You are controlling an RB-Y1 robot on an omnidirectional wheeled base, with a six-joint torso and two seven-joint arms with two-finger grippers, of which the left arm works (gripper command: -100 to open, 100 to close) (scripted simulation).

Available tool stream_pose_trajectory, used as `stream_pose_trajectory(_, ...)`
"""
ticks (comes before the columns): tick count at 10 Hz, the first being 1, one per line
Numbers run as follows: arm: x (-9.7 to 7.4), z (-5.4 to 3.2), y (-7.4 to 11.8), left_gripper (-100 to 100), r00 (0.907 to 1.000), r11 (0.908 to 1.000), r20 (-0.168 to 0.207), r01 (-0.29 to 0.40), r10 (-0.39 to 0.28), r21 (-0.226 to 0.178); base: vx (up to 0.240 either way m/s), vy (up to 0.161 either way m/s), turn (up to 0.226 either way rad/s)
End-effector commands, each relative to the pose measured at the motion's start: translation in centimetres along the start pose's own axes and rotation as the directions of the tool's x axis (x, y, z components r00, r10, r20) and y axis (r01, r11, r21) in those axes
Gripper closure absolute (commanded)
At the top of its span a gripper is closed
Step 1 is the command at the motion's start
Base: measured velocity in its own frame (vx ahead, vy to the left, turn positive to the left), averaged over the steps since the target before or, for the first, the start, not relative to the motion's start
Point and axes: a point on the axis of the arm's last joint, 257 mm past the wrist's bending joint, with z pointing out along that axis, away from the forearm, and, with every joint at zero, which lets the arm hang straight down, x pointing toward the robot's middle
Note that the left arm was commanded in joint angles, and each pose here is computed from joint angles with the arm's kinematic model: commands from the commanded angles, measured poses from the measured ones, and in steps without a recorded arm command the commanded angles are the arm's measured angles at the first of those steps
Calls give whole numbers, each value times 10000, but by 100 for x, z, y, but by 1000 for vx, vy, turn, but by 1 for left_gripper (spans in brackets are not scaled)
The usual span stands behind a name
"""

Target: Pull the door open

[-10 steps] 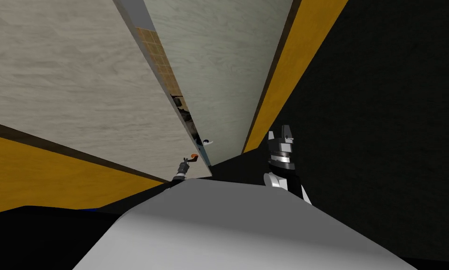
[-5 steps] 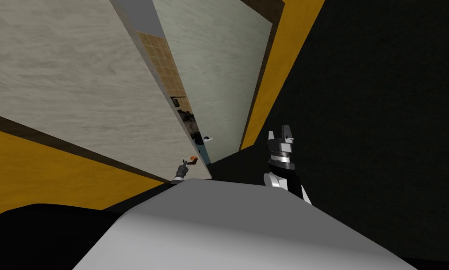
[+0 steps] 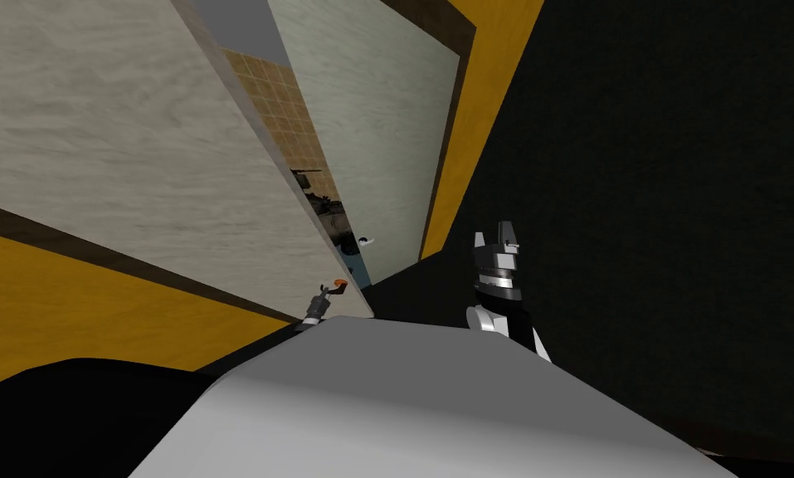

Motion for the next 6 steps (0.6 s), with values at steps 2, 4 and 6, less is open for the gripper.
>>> stream_pose_trajectory(2,99,-85,37,100,9995,10000,-292,99,-98,14,-150,30,-80)
stream_pose_trajectory(4,126,-176,38,100,9986,9999,-504,130,-128,27,-158,52,-148)
stream_pose_trajectory(6,145,-235,38,100,9978,9999,-641,154,-151,33,-158,44,-123)
